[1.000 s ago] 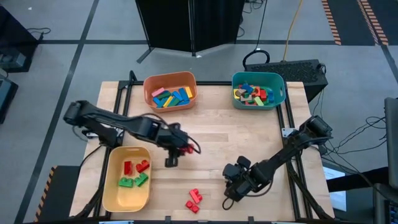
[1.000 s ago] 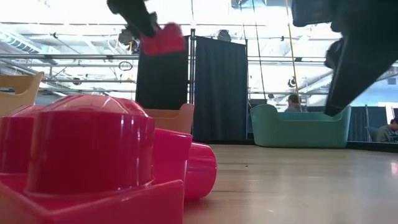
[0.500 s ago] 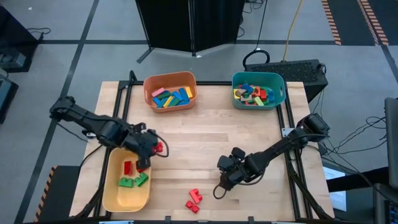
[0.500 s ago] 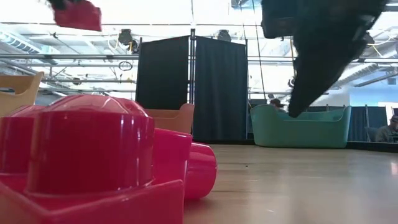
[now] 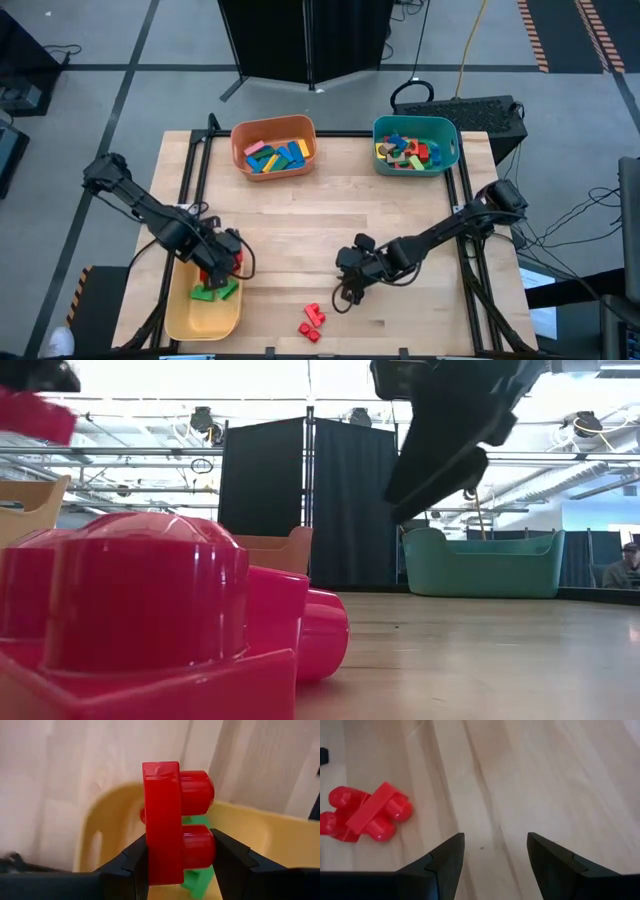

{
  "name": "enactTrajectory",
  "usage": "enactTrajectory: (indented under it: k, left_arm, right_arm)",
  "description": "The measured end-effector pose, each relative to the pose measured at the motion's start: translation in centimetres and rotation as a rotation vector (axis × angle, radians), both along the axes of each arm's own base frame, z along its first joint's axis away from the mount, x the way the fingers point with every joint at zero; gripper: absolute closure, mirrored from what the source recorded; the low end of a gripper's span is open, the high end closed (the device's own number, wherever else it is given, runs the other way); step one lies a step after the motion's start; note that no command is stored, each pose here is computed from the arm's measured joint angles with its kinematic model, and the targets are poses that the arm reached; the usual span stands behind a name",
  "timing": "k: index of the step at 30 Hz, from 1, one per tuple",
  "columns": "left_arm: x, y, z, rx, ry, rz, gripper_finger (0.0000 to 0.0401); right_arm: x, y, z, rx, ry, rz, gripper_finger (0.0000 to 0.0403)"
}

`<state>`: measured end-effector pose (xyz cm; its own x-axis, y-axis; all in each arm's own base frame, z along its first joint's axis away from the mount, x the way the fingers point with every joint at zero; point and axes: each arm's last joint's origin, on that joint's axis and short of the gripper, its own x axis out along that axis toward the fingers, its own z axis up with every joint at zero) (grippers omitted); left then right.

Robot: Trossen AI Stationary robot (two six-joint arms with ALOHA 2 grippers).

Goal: Sort blocks by size
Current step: Put the red game piece into the yellow bin

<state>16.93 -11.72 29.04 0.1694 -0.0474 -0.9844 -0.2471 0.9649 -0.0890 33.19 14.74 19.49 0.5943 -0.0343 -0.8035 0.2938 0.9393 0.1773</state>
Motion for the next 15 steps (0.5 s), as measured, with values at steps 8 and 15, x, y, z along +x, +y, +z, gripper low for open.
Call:
enactTrajectory:
  k: [8, 15]
  left_arm:
    - [-1.1, -1.3, -3.0, -0.057, 0.076, 0.024, 0.0239]
    - [-2.0, -2.0, -4.7, -0.048, 0.088, 0.085, 0.022]
  right_arm:
    - [0.5, -0.5, 0.2, 0.006, -0.03, 0.003, 0.0195]
    - [1.5, 1.2, 0.4, 0.055, -0.135, 0.239, 0.0184]
